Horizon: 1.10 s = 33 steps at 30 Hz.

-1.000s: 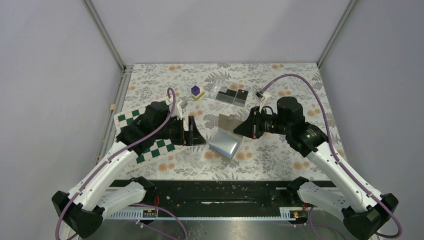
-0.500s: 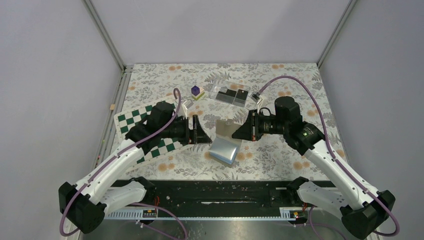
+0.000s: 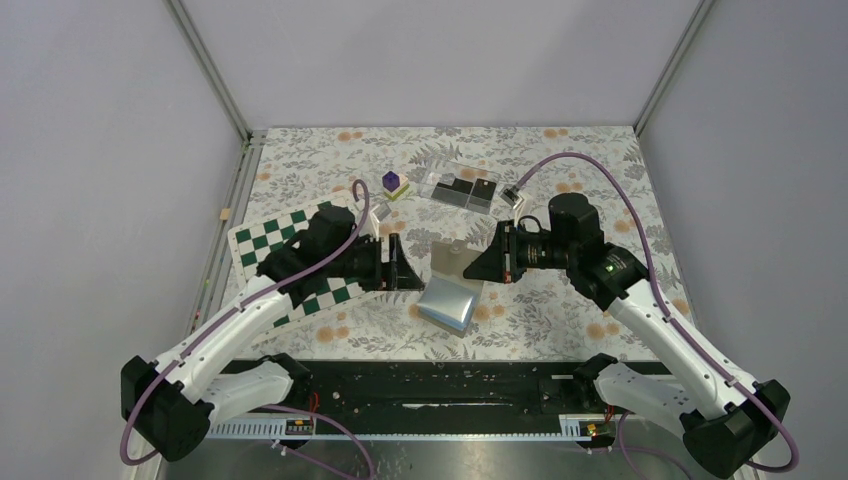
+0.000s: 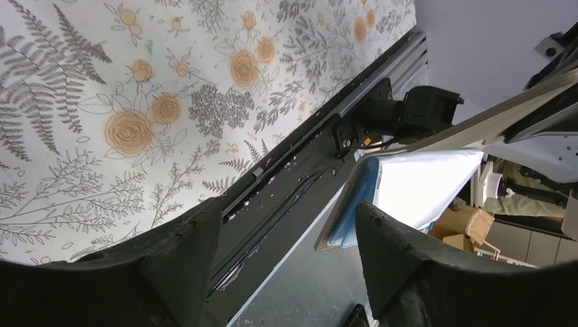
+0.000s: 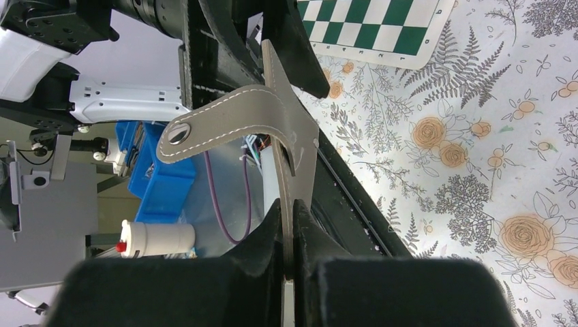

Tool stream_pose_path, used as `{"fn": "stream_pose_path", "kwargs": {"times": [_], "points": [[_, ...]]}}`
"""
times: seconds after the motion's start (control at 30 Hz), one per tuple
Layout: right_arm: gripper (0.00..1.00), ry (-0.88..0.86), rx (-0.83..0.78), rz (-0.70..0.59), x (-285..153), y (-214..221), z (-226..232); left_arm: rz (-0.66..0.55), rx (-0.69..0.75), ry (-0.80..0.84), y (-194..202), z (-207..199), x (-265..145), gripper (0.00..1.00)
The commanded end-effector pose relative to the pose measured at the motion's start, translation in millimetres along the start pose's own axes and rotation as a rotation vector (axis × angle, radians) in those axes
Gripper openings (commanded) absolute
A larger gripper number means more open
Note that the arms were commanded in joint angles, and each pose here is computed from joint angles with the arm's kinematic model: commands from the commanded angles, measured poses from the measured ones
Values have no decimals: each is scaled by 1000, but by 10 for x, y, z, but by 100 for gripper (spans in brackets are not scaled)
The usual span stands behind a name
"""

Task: Put the credit cards into the card holder
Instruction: Turn over the card slot in the card holder.

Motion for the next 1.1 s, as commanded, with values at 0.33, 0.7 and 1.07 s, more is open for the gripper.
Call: {"fn": "stream_pose_path", "kwargs": {"times": [0.33, 0.7, 1.07], "points": [[0, -23, 13, 9, 13, 7, 14, -23, 95, 112, -62, -378, -15, 69], [0, -180, 40, 65, -11, 130, 209, -32, 120, 293, -73, -608, 13, 70], [0, -274, 124, -17, 12, -61, 373, 7, 130, 445, -5, -790, -24, 67]]}}
Point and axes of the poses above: each gripper's point midway between its finger pads, its own x axis out along the fingers, its own z axis along the line the jaws close on, y = z × x, the point moved 2 cm from there along -x, back along the fingers, and after that the axes turned 6 degrees about -x, right-handed, at the moved point
